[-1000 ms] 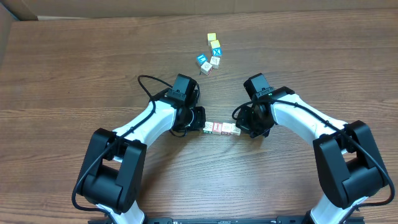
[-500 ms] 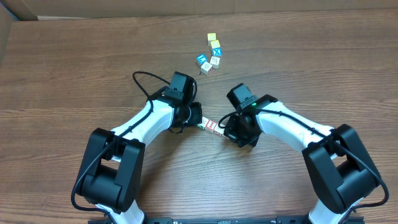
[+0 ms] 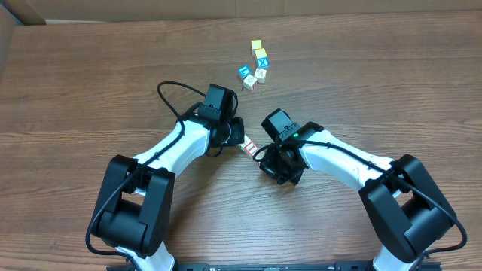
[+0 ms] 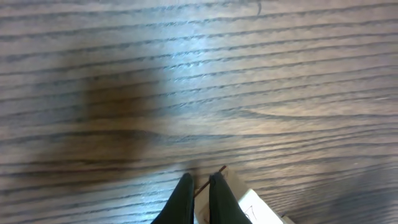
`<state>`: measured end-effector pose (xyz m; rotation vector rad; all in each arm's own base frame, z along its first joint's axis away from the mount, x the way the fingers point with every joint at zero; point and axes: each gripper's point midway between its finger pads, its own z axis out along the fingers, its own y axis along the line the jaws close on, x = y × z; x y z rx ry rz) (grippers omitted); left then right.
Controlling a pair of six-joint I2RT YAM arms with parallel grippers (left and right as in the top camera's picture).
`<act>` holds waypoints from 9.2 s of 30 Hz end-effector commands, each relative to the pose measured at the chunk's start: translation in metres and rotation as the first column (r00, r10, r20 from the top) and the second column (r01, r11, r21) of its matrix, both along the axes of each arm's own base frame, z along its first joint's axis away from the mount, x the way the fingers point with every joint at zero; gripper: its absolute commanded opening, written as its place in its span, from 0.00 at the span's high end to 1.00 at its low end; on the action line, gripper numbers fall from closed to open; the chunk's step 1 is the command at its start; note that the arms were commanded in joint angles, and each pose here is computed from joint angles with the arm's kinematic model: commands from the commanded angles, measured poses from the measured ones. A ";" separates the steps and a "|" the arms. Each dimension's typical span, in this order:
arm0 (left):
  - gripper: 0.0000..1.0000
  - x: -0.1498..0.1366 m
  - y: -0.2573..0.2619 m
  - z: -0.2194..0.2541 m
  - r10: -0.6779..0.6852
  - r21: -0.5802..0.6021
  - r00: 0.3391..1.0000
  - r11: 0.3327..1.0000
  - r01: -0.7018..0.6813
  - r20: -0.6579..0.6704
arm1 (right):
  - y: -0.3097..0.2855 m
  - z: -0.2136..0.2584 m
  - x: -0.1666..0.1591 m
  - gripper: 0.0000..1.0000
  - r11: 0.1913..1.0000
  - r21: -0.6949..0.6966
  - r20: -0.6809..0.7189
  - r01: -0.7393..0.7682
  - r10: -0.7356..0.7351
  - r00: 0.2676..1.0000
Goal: Flip 4 blocks
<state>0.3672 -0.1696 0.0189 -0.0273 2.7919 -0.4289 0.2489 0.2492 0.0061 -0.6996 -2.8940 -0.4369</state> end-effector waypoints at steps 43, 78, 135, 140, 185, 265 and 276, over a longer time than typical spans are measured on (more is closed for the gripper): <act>0.96 -0.001 -0.024 0.003 -0.064 -0.064 0.998 0.996 0.065 0.016 | 0.030 0.013 -0.001 0.96 0.983 0.035 0.002 0.179 -0.179 0.984; 0.96 0.002 -0.025 0.004 -0.064 -0.068 0.997 0.995 0.066 0.029 | 0.057 0.016 -0.010 0.96 0.986 0.067 0.045 0.153 -0.156 0.987; 0.96 -0.029 0.045 0.010 0.123 0.089 0.964 0.991 -0.104 -0.237 | -0.003 0.059 0.063 0.96 0.964 -0.223 0.304 -0.146 0.211 0.929; 0.96 -0.039 0.041 -0.006 0.112 0.078 0.963 0.992 -0.095 -0.247 | -0.002 0.043 0.074 0.96 0.947 -0.265 0.322 -0.181 0.264 0.909; 0.96 -0.048 -0.006 -0.018 0.030 -0.079 0.951 0.995 -0.057 -0.308 | 0.012 0.017 0.077 0.96 0.915 -0.227 0.306 -0.332 0.391 0.868; 0.96 -0.010 -0.002 -0.001 0.108 0.005 0.979 0.994 -0.109 -0.176 | -0.038 0.017 0.113 0.90 0.948 -0.283 0.330 -0.143 0.237 0.914; 0.96 -0.012 -0.006 0.000 0.103 -0.019 0.976 0.994 -0.109 -0.191 | -0.039 0.017 0.112 0.90 0.948 -0.285 0.327 -0.144 0.237 0.915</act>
